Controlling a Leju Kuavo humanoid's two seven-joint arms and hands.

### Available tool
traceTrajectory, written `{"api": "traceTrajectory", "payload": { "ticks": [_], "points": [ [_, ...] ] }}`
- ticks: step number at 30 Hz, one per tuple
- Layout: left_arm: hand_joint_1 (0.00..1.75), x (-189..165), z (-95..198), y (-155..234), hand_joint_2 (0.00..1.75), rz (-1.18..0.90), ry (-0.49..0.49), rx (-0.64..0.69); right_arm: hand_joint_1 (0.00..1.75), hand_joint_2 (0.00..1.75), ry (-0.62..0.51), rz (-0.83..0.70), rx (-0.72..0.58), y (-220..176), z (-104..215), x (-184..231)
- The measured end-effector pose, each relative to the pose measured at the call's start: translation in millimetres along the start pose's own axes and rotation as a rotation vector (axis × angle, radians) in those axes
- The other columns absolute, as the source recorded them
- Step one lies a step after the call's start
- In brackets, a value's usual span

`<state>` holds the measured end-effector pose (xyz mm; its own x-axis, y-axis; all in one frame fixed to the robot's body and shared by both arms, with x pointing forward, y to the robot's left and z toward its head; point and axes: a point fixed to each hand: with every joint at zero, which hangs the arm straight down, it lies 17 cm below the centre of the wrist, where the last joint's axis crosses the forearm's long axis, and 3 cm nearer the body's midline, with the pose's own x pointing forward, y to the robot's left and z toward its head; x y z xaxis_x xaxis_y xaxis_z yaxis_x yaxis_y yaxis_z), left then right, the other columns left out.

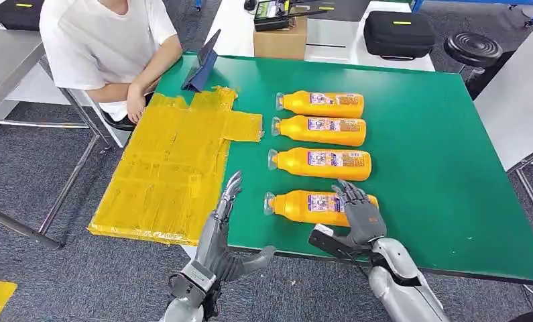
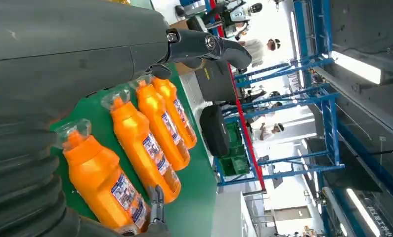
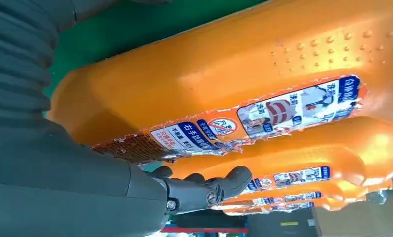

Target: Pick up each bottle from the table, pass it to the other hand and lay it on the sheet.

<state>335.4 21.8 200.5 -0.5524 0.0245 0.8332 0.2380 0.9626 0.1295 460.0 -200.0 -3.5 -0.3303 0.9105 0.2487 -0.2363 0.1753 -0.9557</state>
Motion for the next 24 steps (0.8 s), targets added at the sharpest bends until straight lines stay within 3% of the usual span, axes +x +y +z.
{"api": "traceTrajectory", "payload": {
  "ticks": [3,4,12,24],
  "points": [
    [0.0,-1,0,0,1.75,0.0,0.006,0.0,0.0,1.75,0.063,0.029,0.066,4,-8,-16],
    [0.0,-2,0,0,1.75,-0.001,0.01,0.001,1.75,1.75,0.091,0.044,0.082,3,-11,-23],
    [0.0,-2,-6,-2,1.75,-0.019,0.025,0.011,1.75,1.75,0.369,0.157,0.229,3,-24,-79],
    [0.0,-8,-6,4,1.75,-0.026,0.041,0.029,1.75,1.75,0.504,0.208,0.286,0,-12,-124]
  ]
}}
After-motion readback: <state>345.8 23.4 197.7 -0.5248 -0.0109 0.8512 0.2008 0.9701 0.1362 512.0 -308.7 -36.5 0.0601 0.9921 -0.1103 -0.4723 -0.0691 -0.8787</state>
